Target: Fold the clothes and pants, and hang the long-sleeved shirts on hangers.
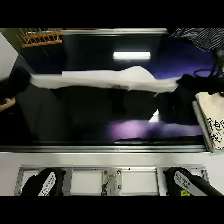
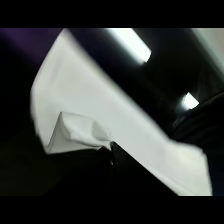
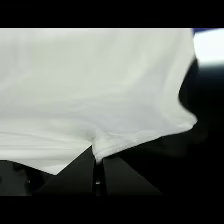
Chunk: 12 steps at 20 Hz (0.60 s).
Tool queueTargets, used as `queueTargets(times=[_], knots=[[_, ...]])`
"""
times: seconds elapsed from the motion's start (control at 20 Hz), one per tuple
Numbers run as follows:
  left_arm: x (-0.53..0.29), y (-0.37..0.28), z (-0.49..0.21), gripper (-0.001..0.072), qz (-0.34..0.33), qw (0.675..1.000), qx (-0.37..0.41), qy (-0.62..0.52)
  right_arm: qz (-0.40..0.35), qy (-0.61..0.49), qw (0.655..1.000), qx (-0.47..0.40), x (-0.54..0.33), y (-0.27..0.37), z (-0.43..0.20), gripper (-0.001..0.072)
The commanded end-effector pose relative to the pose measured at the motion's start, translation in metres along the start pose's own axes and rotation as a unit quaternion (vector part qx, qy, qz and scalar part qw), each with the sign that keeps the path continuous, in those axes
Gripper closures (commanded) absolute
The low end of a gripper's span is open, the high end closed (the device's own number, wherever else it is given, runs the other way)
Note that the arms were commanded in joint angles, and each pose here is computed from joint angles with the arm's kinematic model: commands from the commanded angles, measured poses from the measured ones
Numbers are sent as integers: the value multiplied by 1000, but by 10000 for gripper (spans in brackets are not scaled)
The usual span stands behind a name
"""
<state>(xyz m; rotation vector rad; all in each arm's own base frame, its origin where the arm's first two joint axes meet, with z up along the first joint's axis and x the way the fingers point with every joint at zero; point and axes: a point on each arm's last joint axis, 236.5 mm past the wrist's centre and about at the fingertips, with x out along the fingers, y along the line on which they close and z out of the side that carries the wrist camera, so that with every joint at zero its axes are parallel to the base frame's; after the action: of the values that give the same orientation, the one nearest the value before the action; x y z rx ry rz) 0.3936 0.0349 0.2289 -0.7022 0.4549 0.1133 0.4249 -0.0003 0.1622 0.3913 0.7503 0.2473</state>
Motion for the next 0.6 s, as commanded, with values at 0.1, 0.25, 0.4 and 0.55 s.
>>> queueTargets(times=[0.1,0.25,0.4,0.55], knots=[[-220,-142,105,702,-147,949,121,-250,-31,-250,951,-181,-207,125,98,699],[-301,-166,100,702,-185,920,142,-314,-64,-341,911,-223,-283,158,92,698],[-336,-168,96,703,-187,905,155,-349,-91,-373,894,-231,-320,167,78,698],[-315,-161,97,702,-168,917,156,-326,-90,-363,903,-209,-319,164,70,698]])
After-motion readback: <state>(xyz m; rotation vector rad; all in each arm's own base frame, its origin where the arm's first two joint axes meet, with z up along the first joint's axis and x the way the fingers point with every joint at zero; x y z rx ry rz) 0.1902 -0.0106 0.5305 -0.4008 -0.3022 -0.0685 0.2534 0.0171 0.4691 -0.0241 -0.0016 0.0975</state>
